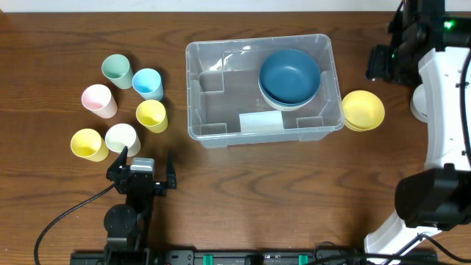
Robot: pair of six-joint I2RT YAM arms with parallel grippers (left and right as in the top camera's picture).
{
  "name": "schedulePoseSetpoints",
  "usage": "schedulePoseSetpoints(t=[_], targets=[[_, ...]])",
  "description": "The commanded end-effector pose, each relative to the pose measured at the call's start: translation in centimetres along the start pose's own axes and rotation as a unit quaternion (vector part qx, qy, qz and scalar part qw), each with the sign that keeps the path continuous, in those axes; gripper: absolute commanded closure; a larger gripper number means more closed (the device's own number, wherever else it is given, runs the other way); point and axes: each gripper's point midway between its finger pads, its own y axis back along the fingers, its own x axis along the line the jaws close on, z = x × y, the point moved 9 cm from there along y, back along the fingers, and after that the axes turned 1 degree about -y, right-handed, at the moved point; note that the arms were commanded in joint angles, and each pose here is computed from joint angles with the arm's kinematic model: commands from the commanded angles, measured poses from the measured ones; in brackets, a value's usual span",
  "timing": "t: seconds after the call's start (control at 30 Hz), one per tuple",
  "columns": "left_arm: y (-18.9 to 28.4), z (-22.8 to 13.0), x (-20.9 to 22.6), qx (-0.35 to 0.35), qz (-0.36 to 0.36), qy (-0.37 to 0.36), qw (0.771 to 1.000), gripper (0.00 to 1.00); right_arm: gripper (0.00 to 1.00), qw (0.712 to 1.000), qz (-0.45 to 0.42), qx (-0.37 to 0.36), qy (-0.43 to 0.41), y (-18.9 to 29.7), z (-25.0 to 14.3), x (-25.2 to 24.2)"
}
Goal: Pack container
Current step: 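Move the right gripper to the yellow bowl and grasp its rim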
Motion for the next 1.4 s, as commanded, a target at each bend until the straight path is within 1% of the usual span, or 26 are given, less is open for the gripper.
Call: schedulePoseSetpoints(t=[0.0, 0.13, 0.27, 0.43, 0.6, 0.73, 0.77, 0.83, 0.9, 1.1, 1.23, 1.37], targets=[[-0.1, -1.2, 0.0, 0.023, 0.006, 0.004, 1.0, 0.02, 0.36, 0.999, 0.007, 0.034, -0.029, -3.0, -1.1, -0.9], [-0.1, -1.2, 0.0, 0.023, 0.006, 0.005, 1.0, 0.02, 0.36, 0.997, 0.036, 0.05, -0.036, -6.7, -2.2, -0.8], [-0.1, -1.2, 0.0, 0.024, 0.006, 0.005, 1.0, 0.02, 0.37, 0.997, 0.051, 0.044, -0.035, -8.8, -2.7, -0.6], [-0.1, -1.2, 0.0, 0.023, 0.006, 0.005, 1.0, 0.02, 0.4, 0.998, 0.053, 0.025, -0.023, -9.9, -2.5, -0.6], [-0.1, -1.2, 0.0, 0.023, 0.006, 0.004, 1.0, 0.02, 0.41, 0.998, 0.059, -0.024, 0.01, -10.0, -1.2, -0.4], [-0.1, -1.2, 0.0, 0.023, 0.006, 0.004, 1.0, 0.02, 0.45, 0.997, 0.062, -0.043, 0.01, -10.4, -0.5, -0.3], [-0.1, -1.2, 0.0, 0.024, 0.006, 0.005, 1.0, 0.02, 0.46, 0.997, 0.062, -0.038, 0.001, -10.6, -0.5, -0.3], [-0.1, -1.2, 0.0, 0.023, 0.006, 0.005, 1.0, 0.02, 0.51, 0.998, 0.061, -0.024, -0.024, -11.3, -0.8, -0.3], [-0.1, -1.2, 0.0, 0.023, 0.006, 0.004, 1.0, 0.02, 0.53, 0.997, 0.058, -0.005, -0.058, -11.9, -1.2, -0.3], [-0.1, -1.2, 0.0, 0.024, 0.006, 0.004, 1.0, 0.02, 0.49, 0.987, 0.014, 0.02, -0.157, -13.0, -2.0, -0.2], [-0.1, -1.2, 0.0, 0.024, 0.006, 0.005, 1.0, 0.02, 0.47, 0.983, 0.012, 0.022, -0.181, -13.6, -2.1, 0.2], [-0.1, -1.2, 0.0, 0.023, 0.006, 0.004, 1.0, 0.02, 0.47, 0.984, 0.013, 0.02, -0.175, -14.6, -1.9, 0.7]])
